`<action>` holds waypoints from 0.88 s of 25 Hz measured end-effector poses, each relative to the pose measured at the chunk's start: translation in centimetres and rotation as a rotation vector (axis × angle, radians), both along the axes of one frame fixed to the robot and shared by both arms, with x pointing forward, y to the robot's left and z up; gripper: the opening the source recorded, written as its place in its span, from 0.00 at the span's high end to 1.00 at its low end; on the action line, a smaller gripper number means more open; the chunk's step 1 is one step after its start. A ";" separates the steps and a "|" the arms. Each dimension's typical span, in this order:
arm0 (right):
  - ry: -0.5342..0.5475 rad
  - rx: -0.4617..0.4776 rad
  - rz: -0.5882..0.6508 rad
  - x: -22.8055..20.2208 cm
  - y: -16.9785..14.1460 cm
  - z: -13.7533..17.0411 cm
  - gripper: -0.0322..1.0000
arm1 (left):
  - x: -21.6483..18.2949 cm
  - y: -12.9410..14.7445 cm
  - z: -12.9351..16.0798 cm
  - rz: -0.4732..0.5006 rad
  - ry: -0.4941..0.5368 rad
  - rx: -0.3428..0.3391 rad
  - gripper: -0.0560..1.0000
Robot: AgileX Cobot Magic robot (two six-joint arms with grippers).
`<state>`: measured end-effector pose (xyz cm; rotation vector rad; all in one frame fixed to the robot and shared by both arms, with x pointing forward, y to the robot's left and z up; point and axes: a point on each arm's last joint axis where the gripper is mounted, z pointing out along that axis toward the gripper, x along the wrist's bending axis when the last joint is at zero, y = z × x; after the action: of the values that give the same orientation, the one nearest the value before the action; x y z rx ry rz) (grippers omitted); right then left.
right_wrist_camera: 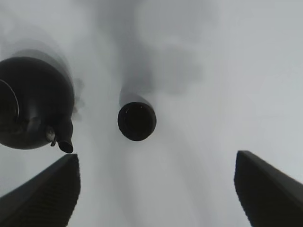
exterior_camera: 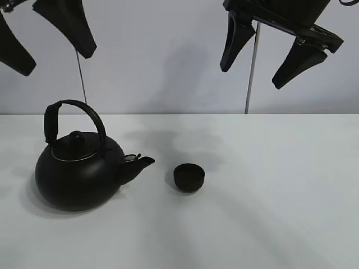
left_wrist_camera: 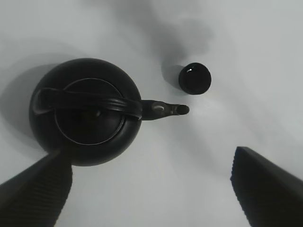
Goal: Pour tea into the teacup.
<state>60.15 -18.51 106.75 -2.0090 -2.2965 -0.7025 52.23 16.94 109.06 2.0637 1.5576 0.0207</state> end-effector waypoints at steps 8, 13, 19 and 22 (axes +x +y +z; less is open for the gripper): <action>0.018 -0.004 0.012 -0.2 0.0 -0.1 0.38 | 0.1 -0.2 -0.3 -0.003 0.016 -0.013 0.32; 0.018 -0.004 0.012 -0.2 0.0 -0.1 0.38 | 0.1 -0.2 -0.3 -0.003 0.016 -0.014 0.32; 0.018 -0.004 0.012 -0.2 0.0 -0.1 0.38 | 0.1 -0.2 -0.3 -0.003 0.016 -0.014 0.32; 0.018 -0.004 0.012 -0.2 0.0 -0.1 0.38 | 0.1 -0.2 -0.3 -0.003 0.016 -0.014 0.32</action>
<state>59.96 -18.51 106.69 -1.9925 -2.2999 -0.6765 52.37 16.72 108.76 2.0600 1.5600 -0.0077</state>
